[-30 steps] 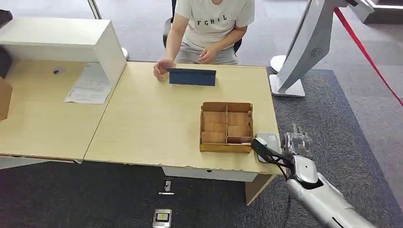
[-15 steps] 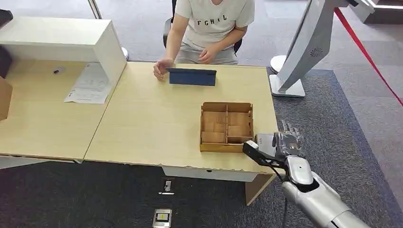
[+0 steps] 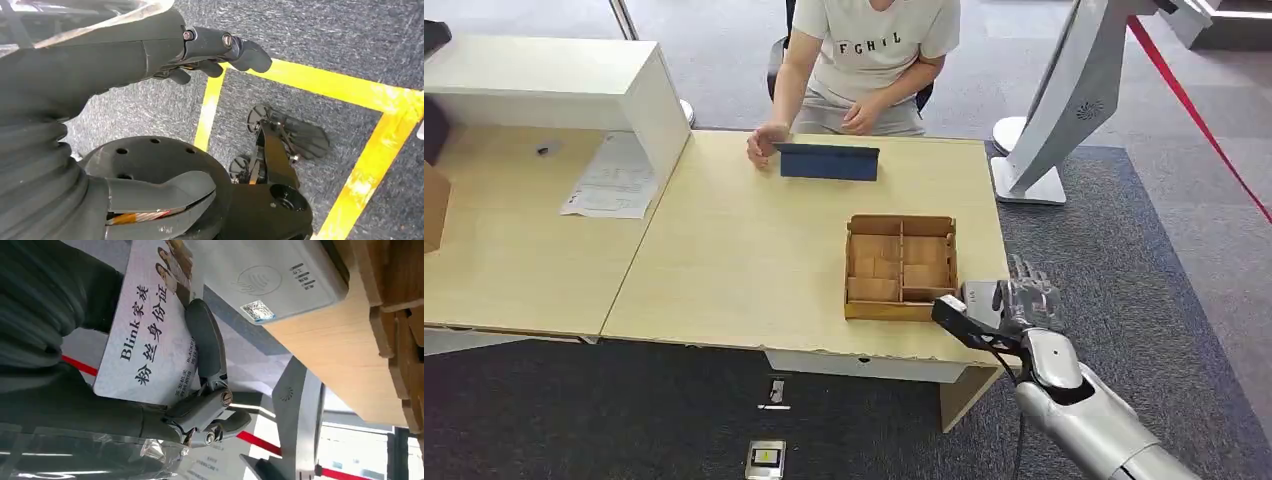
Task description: Pass the card to the sensor for recognition and then transmit it.
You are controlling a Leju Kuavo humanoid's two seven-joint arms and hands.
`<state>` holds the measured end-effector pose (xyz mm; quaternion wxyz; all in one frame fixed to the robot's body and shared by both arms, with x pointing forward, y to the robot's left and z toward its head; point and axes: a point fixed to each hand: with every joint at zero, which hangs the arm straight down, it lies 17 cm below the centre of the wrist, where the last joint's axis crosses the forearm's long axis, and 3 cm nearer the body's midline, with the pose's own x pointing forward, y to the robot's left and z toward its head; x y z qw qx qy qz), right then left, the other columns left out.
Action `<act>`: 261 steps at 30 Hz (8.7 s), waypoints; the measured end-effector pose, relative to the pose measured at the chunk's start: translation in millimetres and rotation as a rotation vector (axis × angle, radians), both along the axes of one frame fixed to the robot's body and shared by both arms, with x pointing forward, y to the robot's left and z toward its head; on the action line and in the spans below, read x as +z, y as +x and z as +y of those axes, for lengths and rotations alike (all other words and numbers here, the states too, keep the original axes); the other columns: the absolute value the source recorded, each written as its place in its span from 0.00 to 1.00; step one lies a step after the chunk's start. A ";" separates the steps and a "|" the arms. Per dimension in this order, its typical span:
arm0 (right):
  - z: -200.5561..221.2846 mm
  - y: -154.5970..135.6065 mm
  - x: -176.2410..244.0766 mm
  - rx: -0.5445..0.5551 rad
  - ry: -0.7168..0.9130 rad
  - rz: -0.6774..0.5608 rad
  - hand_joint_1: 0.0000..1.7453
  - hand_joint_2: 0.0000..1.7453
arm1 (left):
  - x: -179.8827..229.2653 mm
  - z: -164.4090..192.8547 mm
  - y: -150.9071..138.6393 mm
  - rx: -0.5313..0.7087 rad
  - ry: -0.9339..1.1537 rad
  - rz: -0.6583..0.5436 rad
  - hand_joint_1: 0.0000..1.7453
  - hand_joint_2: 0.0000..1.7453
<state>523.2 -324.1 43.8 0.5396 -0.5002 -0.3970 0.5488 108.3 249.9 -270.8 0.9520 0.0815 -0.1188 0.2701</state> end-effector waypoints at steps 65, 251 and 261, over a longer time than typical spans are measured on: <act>18.0 75.9 158.6 -0.005 -0.222 -0.188 1.00 1.00 | 0.4 -16.5 -11.6 0.110 -0.012 0.036 0.00 1.00; 143.6 -49.5 53.3 0.165 0.295 -0.090 0.00 1.00 | -1.2 7.1 -1.6 0.119 -0.017 0.017 0.00 1.00; 145.9 -47.0 43.5 0.164 0.259 -0.093 0.00 1.00 | -1.6 6.8 -2.9 0.105 -0.015 0.025 0.00 1.00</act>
